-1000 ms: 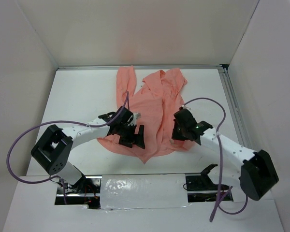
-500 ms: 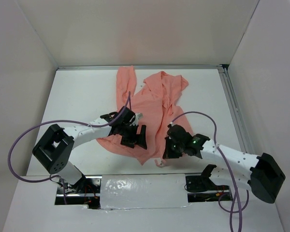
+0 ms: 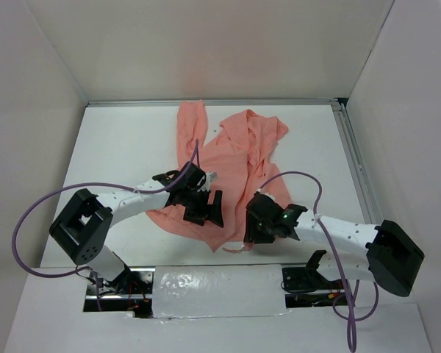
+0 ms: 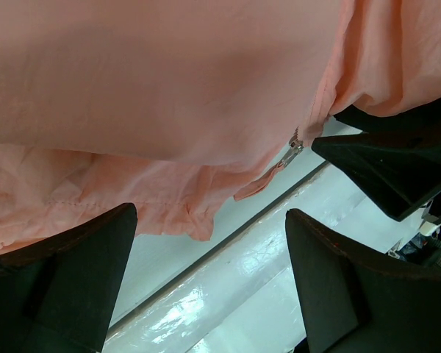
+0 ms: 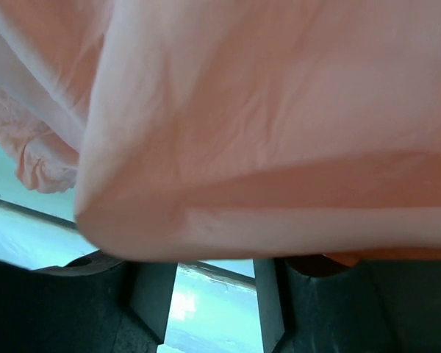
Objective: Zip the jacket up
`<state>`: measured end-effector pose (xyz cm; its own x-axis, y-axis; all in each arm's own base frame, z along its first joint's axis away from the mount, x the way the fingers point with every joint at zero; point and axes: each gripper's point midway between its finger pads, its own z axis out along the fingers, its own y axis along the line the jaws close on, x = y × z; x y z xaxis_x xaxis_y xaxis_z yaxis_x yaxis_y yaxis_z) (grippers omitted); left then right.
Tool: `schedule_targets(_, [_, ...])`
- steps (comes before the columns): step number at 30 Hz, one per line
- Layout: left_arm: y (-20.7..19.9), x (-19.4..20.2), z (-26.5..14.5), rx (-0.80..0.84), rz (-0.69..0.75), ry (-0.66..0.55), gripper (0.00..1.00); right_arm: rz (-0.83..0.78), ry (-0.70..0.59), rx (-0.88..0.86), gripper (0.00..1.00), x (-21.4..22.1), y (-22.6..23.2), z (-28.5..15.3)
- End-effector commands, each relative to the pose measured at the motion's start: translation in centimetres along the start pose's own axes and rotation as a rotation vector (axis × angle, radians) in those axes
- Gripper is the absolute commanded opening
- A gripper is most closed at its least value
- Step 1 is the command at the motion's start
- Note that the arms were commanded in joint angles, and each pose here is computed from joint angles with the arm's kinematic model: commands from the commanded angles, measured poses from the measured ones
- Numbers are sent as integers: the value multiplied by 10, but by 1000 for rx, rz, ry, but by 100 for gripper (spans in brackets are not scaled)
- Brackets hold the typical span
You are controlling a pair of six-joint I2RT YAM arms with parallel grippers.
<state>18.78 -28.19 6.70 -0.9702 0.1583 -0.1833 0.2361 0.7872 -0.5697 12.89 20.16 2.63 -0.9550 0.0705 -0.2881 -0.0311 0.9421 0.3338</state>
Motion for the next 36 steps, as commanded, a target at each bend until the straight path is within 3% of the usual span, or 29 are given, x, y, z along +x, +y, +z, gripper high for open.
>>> schedule_targets(1, [-8,-1,-4,20,-5,-8,95,14,-55,-18,50,-9,11,2])
schedule_targets(8, [-10,2,-9,12,1,-17,95,71,-137,92,51,-11,12,3])
schedule_targets(16, [-11,3,-13,13,9,-34,95,119,-190,175,35,-12,5,9])
schedule_targets(26, [-5,7,-16,-23,-6,-42,95,90,-150,296,37,1,-4,25])
schedule_targets(30, [-6,9,-19,-30,-2,-45,96,79,-143,356,23,5,-9,28])
schedule_targets(32, [-7,8,-21,-31,7,-52,97,80,-145,346,4,6,-6,29])
schedule_targets(36, [-8,14,-21,-37,62,-40,99,74,-190,266,0,-5,7,18])
